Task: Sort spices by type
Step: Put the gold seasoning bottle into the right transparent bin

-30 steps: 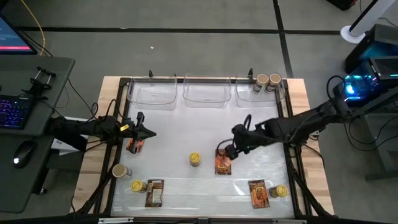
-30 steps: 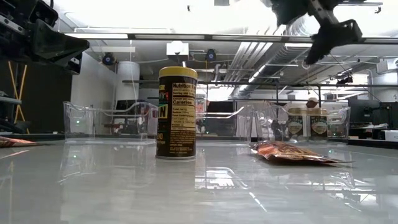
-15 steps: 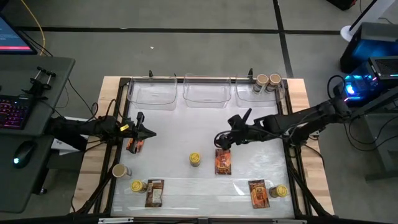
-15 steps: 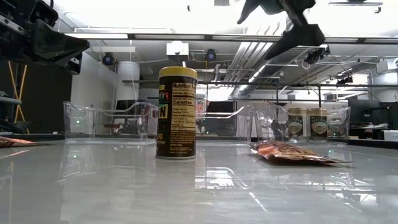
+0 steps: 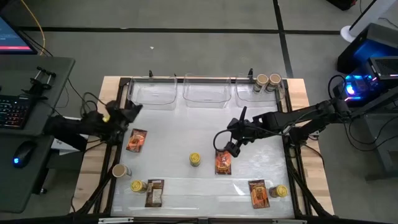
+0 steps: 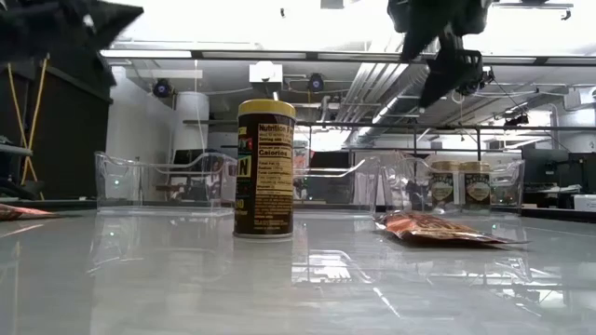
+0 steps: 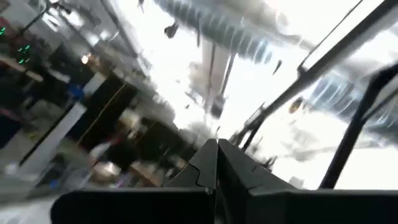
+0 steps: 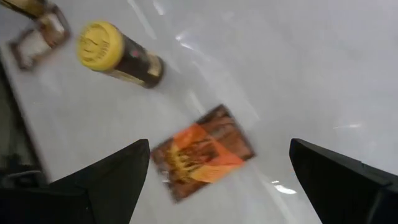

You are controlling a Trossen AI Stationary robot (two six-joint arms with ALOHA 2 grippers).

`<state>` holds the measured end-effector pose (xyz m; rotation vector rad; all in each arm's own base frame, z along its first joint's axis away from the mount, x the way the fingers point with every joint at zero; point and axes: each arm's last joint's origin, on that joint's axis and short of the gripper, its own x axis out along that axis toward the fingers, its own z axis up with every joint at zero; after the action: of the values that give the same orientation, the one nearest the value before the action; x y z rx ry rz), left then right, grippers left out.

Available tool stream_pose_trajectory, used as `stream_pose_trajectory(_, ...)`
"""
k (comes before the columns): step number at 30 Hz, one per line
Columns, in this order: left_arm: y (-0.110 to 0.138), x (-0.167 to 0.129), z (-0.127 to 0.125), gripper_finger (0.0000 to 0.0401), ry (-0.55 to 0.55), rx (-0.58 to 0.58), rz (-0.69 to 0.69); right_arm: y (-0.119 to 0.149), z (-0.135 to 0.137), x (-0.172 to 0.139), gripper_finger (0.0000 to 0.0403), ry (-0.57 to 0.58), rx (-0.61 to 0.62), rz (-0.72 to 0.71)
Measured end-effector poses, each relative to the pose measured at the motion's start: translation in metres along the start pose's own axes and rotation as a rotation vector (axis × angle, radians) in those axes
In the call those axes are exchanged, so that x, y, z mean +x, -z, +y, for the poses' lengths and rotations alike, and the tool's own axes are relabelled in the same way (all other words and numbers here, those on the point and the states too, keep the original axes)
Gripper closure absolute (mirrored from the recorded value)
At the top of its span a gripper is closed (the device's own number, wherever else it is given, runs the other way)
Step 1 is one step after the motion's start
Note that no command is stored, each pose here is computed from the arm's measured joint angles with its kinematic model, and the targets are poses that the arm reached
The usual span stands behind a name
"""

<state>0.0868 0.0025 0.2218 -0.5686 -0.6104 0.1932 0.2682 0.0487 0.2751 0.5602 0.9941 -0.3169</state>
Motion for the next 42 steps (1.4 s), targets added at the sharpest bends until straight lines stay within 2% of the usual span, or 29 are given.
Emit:
stream_pose_trajectory(2,-0.005,0.009,-0.008,0.0400,0.021,-0.009,0.026,0.000,-0.003,0.000,0.0020,0.045,-0.032,-0.009)
stream_pose_trajectory(6,-0.019,0.043,-0.037,0.0400,0.101,0.070,0.241,-0.005,-0.010,0.000,0.0020,0.092,-0.062,-0.032)
stream_pose_trajectory(10,-0.058,0.078,-0.079,0.0400,0.197,0.266,0.536,-0.011,-0.017,0.001,0.0020,0.108,-0.010,-0.044)
stream_pose_trajectory(12,-0.079,0.086,-0.096,0.0400,0.226,0.322,0.709,-0.013,-0.020,0.001,0.0020,0.114,0.015,-0.048)
stream_pose_trajectory(14,-0.099,0.092,-0.108,0.0400,0.204,0.350,0.826,-0.015,-0.021,0.001,0.0020,0.117,0.024,-0.050)
stream_pose_trajectory(17,-0.122,0.100,-0.123,0.0400,0.165,0.333,0.889,-0.016,-0.022,0.001,0.0020,0.131,0.047,-0.072)
stream_pose_trajectory(19,-0.132,0.106,-0.131,0.0400,0.173,0.331,0.863,-0.017,-0.023,0.001,0.0020,0.136,0.060,-0.085)
stream_pose_trajectory(23,-0.136,0.114,-0.136,0.0389,0.173,0.348,0.857,-0.018,-0.022,0.001,0.0020,0.132,0.085,-0.095)
stream_pose_trajectory(28,-0.129,0.120,-0.138,0.0337,0.185,0.341,0.948,-0.018,-0.022,0.001,0.0020,0.132,0.109,-0.098)
stream_pose_trajectory(33,-0.126,0.123,-0.138,0.0254,0.147,0.345,1.034,-0.018,-0.022,0.001,0.0020,0.132,0.109,-0.098)
stream_pose_trajectory(38,-0.126,0.125,-0.139,0.0167,0.080,0.334,1.133,-0.018,-0.022,0.001,0.0020,0.133,0.108,-0.099)
stream_pose_trajectory(42,-0.125,0.127,-0.139,0.0109,0.009,0.379,1.247,-0.018,-0.022,0.001,0.0020,0.133,0.108,-0.099)
